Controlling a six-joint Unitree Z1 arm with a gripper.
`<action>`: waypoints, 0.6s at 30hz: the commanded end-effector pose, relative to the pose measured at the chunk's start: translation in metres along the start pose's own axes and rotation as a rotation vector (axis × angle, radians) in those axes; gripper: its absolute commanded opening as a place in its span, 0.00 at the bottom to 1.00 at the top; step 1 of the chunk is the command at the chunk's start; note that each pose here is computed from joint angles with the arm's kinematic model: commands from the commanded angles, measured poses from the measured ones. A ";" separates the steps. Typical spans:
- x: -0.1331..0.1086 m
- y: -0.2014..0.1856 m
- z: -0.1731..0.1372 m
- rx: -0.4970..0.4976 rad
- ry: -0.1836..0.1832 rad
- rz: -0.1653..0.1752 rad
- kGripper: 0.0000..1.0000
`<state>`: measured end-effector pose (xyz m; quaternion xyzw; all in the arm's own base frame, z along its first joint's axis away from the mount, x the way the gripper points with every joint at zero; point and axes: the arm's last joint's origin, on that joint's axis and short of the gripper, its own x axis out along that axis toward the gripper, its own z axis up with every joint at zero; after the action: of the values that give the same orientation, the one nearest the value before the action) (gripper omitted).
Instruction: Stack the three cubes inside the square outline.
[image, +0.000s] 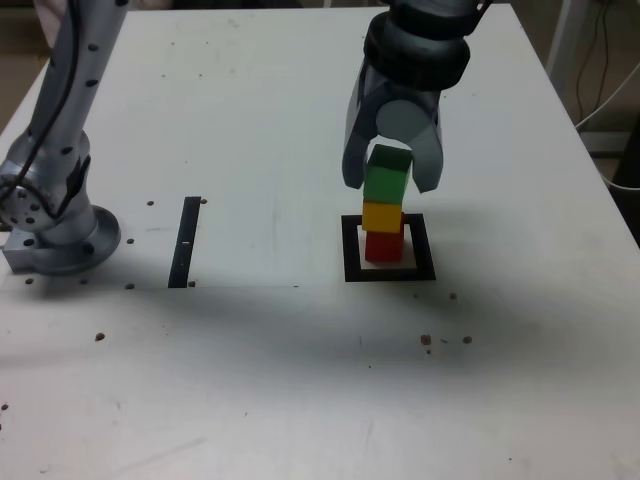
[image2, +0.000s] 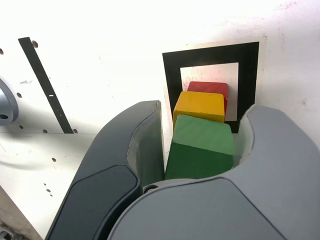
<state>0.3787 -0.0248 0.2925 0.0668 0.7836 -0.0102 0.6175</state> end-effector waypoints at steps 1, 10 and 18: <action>0.001 0.001 -0.001 0.000 0.012 0.001 0.99; 0.001 0.001 -0.004 0.001 0.012 0.004 0.99; -0.008 0.002 -0.013 -0.001 -0.014 0.014 0.99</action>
<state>0.3729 -0.0235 0.2975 0.0704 0.7817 -0.0077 0.6196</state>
